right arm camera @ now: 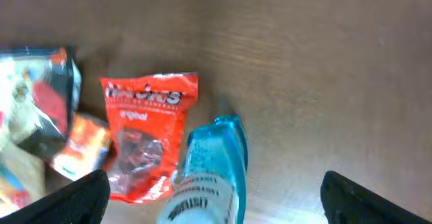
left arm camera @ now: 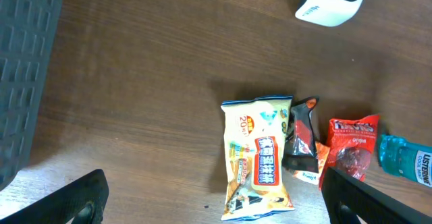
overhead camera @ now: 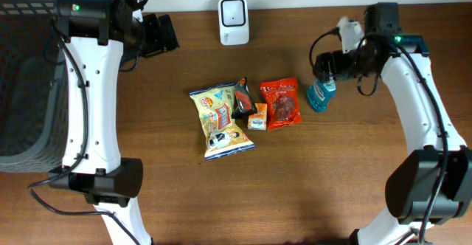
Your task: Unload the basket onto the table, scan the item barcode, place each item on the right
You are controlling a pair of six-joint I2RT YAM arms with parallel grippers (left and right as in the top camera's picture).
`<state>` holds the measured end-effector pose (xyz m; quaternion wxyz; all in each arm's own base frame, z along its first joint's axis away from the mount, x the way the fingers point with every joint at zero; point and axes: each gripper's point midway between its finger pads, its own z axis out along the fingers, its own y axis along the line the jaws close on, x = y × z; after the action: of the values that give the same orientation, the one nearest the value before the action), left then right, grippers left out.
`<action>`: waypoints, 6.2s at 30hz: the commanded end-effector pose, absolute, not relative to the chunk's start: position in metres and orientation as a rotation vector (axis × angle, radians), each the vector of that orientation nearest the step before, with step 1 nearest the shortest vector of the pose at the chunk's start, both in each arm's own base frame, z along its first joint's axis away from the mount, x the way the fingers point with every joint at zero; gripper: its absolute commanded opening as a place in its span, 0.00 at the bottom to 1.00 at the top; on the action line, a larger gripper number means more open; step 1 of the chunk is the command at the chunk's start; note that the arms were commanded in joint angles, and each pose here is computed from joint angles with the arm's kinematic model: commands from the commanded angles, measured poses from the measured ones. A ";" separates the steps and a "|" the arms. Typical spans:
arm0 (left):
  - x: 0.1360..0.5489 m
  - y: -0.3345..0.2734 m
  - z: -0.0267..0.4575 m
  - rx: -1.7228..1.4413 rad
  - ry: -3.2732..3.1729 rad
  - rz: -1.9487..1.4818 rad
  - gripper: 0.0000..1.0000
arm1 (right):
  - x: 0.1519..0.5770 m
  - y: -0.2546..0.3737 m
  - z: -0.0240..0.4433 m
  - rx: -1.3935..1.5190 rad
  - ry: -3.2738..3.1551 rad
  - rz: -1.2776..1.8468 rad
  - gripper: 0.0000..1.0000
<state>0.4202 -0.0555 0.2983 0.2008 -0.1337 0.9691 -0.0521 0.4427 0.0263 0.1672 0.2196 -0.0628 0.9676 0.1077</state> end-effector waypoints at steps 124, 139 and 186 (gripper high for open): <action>0.416 -0.053 0.308 -0.361 2.685 -0.153 0.99 | 0.458 0.056 0.137 0.083 2.359 -0.101 0.99; 0.416 -0.053 0.308 -0.361 2.685 -0.153 0.99 | 0.486 0.044 0.115 0.136 2.328 -0.026 0.98; 0.416 -0.053 0.308 -0.361 2.685 -0.153 0.99 | 0.648 0.258 0.220 1.055 1.786 1.668 0.53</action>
<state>0.4199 -0.0553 0.2989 0.2013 -0.1339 0.9689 -0.0521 0.6427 0.2475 0.2142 0.3003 0.3417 0.6891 0.5641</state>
